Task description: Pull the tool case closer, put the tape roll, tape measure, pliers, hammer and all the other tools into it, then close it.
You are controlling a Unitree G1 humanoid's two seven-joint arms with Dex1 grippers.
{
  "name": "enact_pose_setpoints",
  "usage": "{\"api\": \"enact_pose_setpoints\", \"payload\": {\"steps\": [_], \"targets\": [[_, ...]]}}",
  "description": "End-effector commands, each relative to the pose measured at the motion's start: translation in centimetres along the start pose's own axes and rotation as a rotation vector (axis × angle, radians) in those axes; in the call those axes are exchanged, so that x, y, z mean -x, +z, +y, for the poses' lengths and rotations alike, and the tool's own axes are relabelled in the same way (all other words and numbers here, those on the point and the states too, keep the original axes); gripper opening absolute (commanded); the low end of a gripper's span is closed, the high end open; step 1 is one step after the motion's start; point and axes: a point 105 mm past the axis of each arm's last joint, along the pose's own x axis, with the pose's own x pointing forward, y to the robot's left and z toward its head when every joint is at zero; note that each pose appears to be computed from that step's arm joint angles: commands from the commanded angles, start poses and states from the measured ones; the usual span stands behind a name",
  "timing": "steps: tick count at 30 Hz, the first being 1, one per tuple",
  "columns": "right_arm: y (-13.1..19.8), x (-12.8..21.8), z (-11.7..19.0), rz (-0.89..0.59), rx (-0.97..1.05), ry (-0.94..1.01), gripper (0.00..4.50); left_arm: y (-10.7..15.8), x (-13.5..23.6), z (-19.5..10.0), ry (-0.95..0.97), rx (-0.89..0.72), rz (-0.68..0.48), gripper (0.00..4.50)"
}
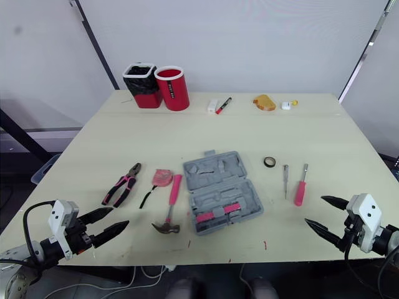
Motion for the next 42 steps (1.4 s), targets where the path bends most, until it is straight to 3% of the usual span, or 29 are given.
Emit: {"api": "enact_pose_setpoints", "payload": {"steps": [1,8,12,18,19,22,29,42], "targets": [[1.2,-0.2,-0.3,-0.024,0.031,-0.004,4.50,-0.1,-0.1,-0.2,-0.015,-0.025,0.002,4.48],[4.8,-4.4,-1.2,-0.093,0.067,-0.065,4.50,2.4,-1.4,-0.8,-0.070,-0.151,-0.074,4.48],[6.5,-7.9,-1.7,-0.042,0.076,-0.057,4.50,3.5,-3.1,-1.3,-0.138,-0.153,-0.033,4.48],[8.4,-13.0,-1.6,0.032,0.068,0.112,4.50,5.3,-5.8,-1.8,-0.275,-0.191,0.015,4.48],[8.6,-13.5,-1.7,0.042,0.072,0.122,4.50,5.4,-6.2,-1.7,-0.282,-0.188,0.023,4.25],[8.7,-14.9,-1.8,0.087,0.105,0.178,3.62,5.6,-7.1,-1.9,-0.334,-0.204,0.054,3.15],[7.5,-19.8,-2.5,0.279,0.305,0.302,0.14,4.5,-10.5,-3.2,-0.422,-0.264,0.170,0.00],[5.2,-22.7,-2.7,0.474,0.465,0.350,0.06,2.9,-14.4,-4.3,-0.376,-0.298,0.248,0.00]]}}
